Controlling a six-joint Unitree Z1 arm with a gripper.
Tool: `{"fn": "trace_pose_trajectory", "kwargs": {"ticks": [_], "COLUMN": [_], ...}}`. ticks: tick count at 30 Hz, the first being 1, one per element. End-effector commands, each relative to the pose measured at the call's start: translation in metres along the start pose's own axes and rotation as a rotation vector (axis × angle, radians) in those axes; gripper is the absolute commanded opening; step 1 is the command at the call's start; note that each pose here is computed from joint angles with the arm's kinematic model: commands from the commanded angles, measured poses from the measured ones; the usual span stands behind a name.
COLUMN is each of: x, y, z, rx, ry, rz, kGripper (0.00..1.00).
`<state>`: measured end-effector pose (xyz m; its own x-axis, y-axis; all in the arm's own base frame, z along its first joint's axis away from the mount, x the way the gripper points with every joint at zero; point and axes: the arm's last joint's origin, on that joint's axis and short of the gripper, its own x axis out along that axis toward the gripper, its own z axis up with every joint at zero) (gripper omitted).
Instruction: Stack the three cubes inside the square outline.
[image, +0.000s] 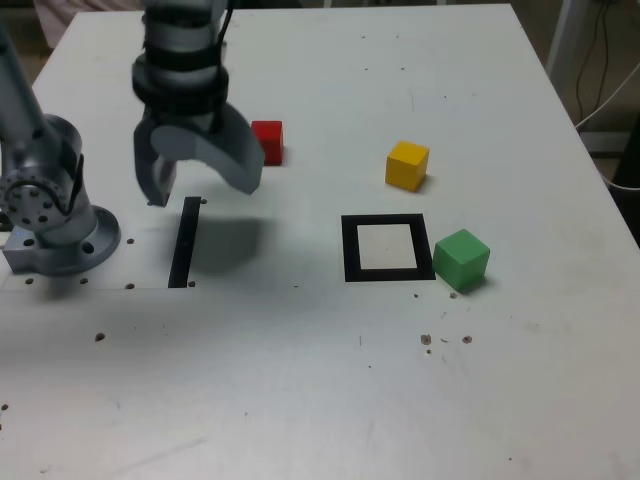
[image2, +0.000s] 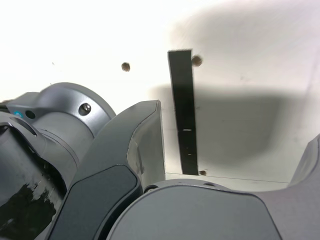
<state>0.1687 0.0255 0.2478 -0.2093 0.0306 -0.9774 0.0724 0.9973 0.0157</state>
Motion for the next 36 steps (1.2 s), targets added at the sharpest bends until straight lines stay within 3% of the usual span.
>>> {"fn": "trace_pose_trajectory", "kwargs": {"ticks": [1, 16, 36], "x": [-0.005, -0.013, 0.017], "y": [0.006, 0.068, 0.136], "z": [0.005, 0.037, 0.072], "rx": [0.004, -0.023, -0.071], "ry": [0.006, 0.034, 0.075], "rz": [0.002, 0.003, -0.014], "kGripper": [0.99, 0.99, 0.99]}}
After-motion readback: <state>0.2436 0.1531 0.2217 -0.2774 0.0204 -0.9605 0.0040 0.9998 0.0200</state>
